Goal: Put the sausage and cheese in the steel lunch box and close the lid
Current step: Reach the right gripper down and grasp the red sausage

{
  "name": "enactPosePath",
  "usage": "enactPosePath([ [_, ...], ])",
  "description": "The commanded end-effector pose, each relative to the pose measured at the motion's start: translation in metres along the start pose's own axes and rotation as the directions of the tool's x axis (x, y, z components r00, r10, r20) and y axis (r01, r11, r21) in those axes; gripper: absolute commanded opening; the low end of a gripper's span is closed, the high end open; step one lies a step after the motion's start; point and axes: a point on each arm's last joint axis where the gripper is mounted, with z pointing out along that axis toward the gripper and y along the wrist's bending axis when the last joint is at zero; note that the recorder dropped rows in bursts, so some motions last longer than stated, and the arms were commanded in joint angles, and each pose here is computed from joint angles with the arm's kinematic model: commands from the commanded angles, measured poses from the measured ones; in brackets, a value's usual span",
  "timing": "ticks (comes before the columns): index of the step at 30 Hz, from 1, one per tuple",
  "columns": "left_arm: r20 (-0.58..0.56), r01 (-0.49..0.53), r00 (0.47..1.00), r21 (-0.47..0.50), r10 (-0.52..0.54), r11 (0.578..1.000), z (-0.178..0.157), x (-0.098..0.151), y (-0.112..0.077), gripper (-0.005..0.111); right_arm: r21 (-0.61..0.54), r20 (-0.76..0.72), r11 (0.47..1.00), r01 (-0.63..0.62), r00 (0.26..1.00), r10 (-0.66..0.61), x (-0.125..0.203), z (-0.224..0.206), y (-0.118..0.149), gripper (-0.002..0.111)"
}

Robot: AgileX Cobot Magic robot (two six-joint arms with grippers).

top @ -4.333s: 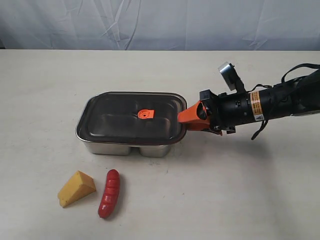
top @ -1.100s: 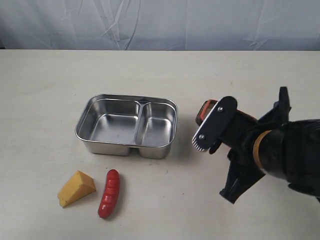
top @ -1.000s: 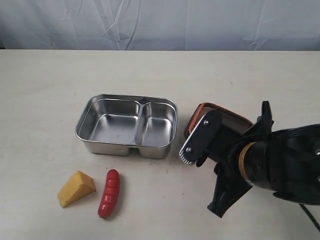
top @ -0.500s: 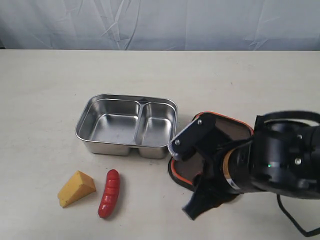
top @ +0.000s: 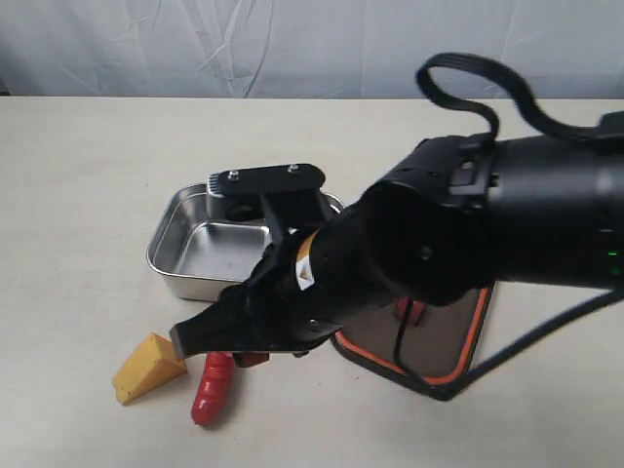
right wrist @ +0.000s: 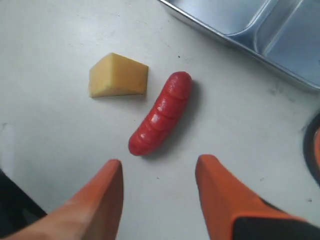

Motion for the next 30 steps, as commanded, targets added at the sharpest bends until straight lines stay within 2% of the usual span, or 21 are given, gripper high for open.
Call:
enactPosePath([
  [1, 0.002, 0.005, 1.0, 0.002, -0.005, 1.0, 0.0, 0.001, 0.0, 0.0, 0.002, -0.059, 0.999, -0.042, 0.997, 0.043, -0.007, 0.031, 0.004, 0.046],
  [7, 0.002, 0.005, 1.0, 0.002, -0.005, 1.0, 0.0, 0.001, 0.0, 0.0, 0.038, -0.129, 0.997, -0.061, 0.99, 0.065, -0.014, 0.082, 0.004, 0.046],
  [12, 0.002, 0.005, 1.0, 0.002, -0.005, 1.0, 0.0, 0.001, 0.0, 0.0, 0.06, -0.158, 0.996, -0.065, 0.985, 0.073, -0.012, 0.106, 0.0, 0.046],
  [26, 0.002, 0.005, 1.0, 0.002, -0.005, 1.0, 0.0, 0.001, 0.0, 0.0, 0.081, -0.22, 0.994, -0.073, 0.972, 0.089, -0.01, 0.126, 0.0, 0.046],
  [29, 0.002, 0.005, 1.0, 0.002, -0.005, 1.0, 0.0, 0.001, 0.0, 0.0, 0.097, -0.264, 0.993, -0.072, 0.96, 0.095, -0.006, 0.128, -0.002, 0.034],
  [30, 0.002, 0.005, 1.0, 0.002, -0.005, 1.0, 0.0, 0.001, 0.0, 0.0, 0.1, -0.276, 0.992, -0.072, 0.956, 0.098, -0.004, 0.128, -0.002, 0.024],
])
